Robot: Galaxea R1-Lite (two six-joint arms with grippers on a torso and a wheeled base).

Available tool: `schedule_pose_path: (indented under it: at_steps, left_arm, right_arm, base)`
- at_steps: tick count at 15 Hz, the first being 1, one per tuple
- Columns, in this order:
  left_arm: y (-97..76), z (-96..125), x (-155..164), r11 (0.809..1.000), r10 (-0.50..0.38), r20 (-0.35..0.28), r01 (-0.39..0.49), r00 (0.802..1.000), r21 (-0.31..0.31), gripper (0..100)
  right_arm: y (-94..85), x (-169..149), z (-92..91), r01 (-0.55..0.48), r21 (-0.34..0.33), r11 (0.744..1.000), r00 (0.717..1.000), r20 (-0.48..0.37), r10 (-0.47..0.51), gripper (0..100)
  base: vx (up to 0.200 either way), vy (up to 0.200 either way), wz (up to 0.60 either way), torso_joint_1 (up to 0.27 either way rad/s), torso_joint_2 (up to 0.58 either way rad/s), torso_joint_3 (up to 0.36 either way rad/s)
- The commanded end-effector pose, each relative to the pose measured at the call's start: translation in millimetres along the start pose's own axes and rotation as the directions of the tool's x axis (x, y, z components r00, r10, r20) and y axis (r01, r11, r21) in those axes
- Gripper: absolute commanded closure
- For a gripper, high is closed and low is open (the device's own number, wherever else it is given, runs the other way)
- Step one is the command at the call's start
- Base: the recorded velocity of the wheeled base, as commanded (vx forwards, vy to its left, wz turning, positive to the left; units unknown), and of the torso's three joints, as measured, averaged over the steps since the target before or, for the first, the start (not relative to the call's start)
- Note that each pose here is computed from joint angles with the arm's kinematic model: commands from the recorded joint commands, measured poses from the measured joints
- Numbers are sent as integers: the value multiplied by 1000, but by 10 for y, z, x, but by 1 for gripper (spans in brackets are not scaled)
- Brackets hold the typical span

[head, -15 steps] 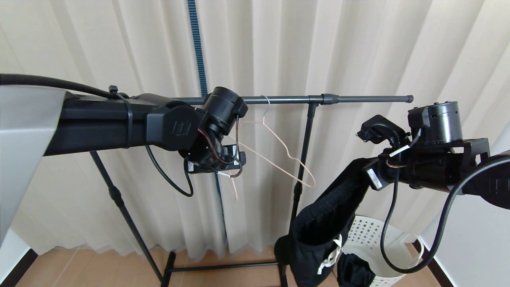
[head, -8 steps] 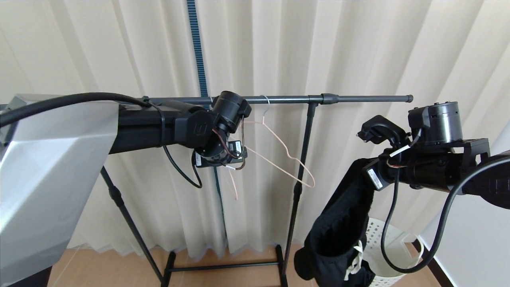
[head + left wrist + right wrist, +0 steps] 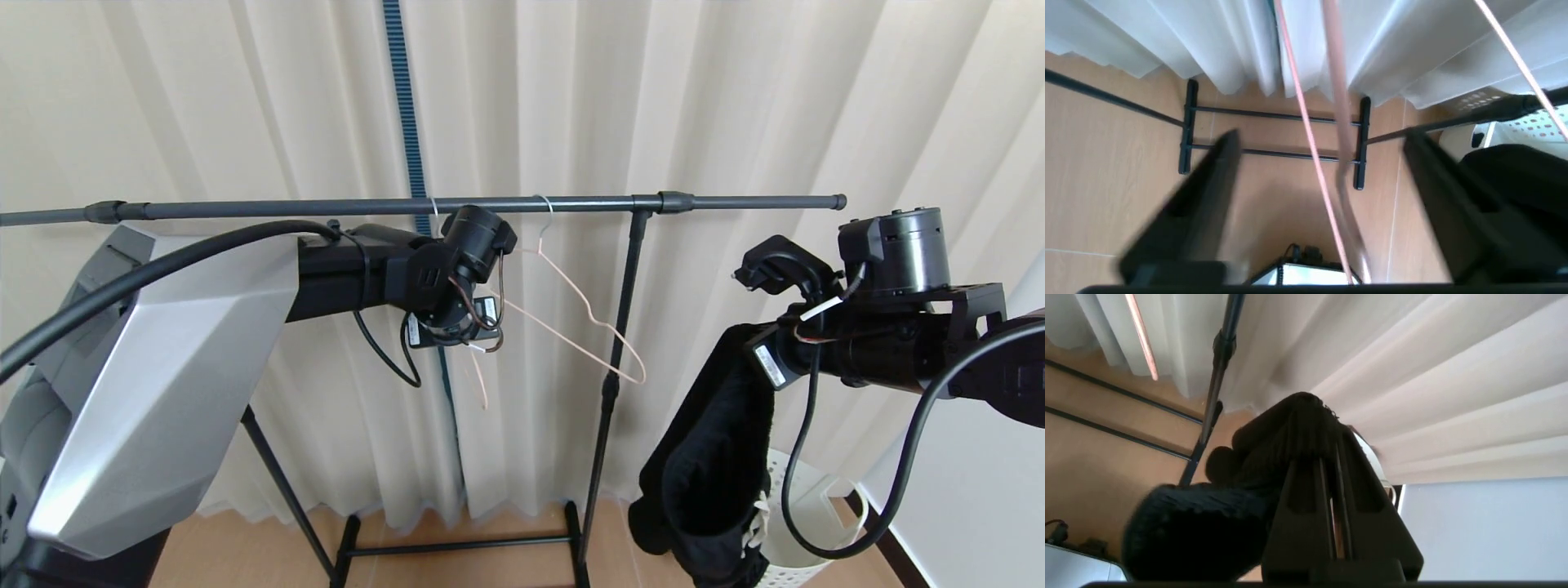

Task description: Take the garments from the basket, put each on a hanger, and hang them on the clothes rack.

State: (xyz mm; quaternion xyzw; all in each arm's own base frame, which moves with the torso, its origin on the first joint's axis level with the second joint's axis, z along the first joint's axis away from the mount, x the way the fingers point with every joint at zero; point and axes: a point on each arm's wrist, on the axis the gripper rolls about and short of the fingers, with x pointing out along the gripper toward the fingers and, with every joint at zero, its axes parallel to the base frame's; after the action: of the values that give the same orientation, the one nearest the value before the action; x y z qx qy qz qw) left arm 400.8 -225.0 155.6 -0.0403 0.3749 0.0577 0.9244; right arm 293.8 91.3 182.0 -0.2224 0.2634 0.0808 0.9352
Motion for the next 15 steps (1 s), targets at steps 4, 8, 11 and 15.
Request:
schedule_pose_path:
  at_steps: [4,8,11,15]
  left_arm:
    - [-22,-14,-14,1000,21,13,-21,1000,8,100]
    - [29,83,-214,1000,20,52,-19,998,-9,100]
    - [136,64,-579,1000,2,58,-2,998,3,100]
    - [256,-116,-1162,997,-51,57,47,997,60,100]
  right_arm:
    - [3,-1,-2,-1,0,1000,1000,0,1,100]
    - [15,9,-17,6,2,1000,1000,26,-6,100]
    - [16,8,-21,11,6,1000,999,38,-11,100]
    - [24,-36,-14,3,4,1000,999,50,-3,100]
  base:
    - [0,0,0,0,0,0]
    - [0,0,0,0,0,0]
    - [0,0,0,0,0,0]
    - [0,0,0,0,0,0]
